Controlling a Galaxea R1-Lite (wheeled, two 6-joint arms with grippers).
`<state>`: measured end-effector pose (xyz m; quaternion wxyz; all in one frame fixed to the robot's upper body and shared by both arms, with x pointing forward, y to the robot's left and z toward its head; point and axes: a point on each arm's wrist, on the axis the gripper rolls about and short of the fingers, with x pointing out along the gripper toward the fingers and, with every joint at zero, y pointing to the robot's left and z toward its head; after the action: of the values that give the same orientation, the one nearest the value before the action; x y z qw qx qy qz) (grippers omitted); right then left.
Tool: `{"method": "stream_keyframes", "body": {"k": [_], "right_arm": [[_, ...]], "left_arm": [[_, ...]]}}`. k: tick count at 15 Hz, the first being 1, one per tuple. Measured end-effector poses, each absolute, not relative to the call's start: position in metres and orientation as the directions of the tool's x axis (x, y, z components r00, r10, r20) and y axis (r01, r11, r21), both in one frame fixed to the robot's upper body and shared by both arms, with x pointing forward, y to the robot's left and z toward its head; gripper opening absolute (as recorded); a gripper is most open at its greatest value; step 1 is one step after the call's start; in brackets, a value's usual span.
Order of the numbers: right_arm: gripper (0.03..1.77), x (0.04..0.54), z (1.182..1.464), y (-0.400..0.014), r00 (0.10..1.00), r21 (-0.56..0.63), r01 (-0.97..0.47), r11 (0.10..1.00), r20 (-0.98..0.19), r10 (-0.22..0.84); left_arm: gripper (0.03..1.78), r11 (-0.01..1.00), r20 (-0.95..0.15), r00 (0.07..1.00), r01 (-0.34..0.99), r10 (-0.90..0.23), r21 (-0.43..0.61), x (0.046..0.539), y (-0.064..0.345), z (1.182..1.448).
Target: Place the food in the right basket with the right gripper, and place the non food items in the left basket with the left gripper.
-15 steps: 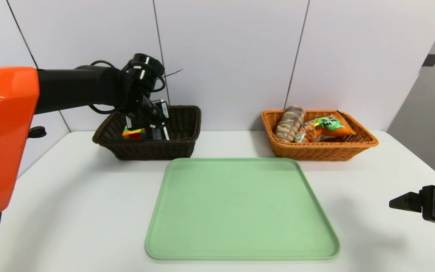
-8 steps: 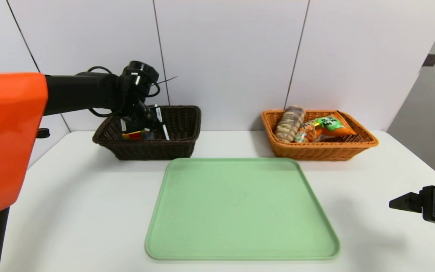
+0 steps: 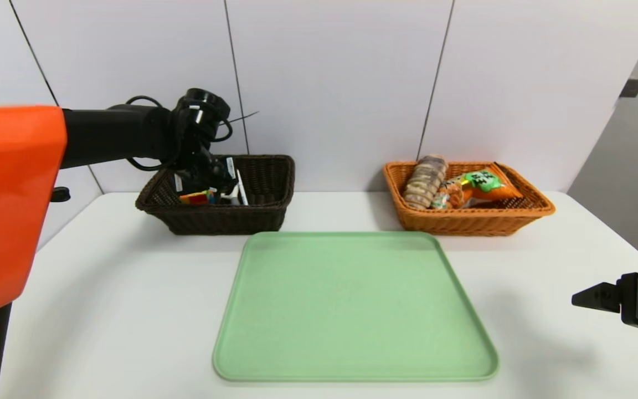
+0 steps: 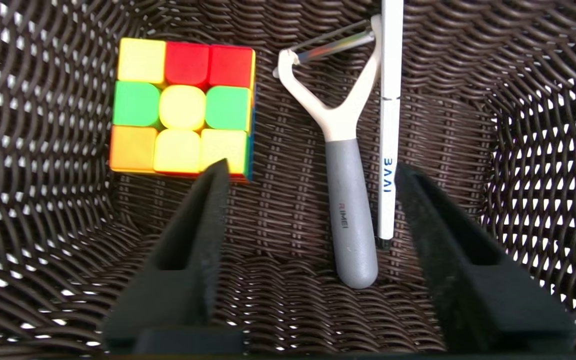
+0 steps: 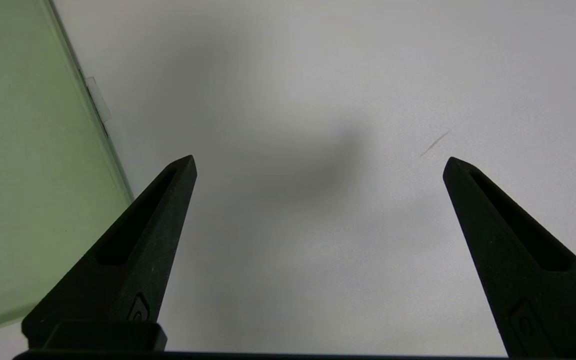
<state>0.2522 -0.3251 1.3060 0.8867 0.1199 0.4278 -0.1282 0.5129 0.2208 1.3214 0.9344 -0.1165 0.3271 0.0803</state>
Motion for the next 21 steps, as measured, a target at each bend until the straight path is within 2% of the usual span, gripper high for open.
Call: {"method": "stream_keyframes", "body": {"k": [2,5,7,10,13,15,18,21], "right_arm": [[1.71,0.251,1.307,-0.325,0.606,0.105,0.33,0.938,-0.786,-0.126],[1.71,0.25,1.308,-0.325,0.611,0.108,0.326,0.939,-0.782,-0.122],[1.71,0.248,1.311,-0.325,0.626,0.111,0.301,0.947,-0.773,-0.108],[1.71,0.247,1.323,-0.314,0.725,0.107,0.144,0.984,-0.688,-0.031],[1.71,0.255,1.345,-0.301,0.862,0.091,-0.032,0.995,-0.502,0.073],[1.71,0.26,1.358,-0.295,0.916,0.014,-0.13,0.991,-0.381,0.126],[1.71,0.256,1.362,-0.296,0.932,-0.139,-0.172,0.975,-0.342,0.115],[1.71,0.243,1.364,-0.31,0.951,-0.171,-0.089,0.981,-0.309,0.033]], "left_arm": [[1.32,0.959,-0.6,0.797,-0.217,0.067,-0.181,0.503,0.224,1.341],[1.44,0.973,-0.54,0.841,-0.153,0.037,-0.171,0.459,0.228,1.395],[1.5,0.99,-0.547,0.837,-0.087,0.013,-0.109,0.408,0.235,1.427],[1.56,1.0,-0.565,0.825,-0.006,-0.008,-0.023,0.327,0.256,1.449],[1.61,0.999,-0.542,0.84,0.033,-0.024,0.008,0.254,0.28,1.452],[1.63,0.998,-0.539,0.842,0.055,-0.024,0.042,0.213,0.295,1.44],[1.66,0.997,-0.532,0.846,0.023,0.018,0.071,0.171,0.314,1.416],[1.67,0.993,-0.447,0.887,-0.108,0.117,0.044,0.142,0.33,1.405]]}}
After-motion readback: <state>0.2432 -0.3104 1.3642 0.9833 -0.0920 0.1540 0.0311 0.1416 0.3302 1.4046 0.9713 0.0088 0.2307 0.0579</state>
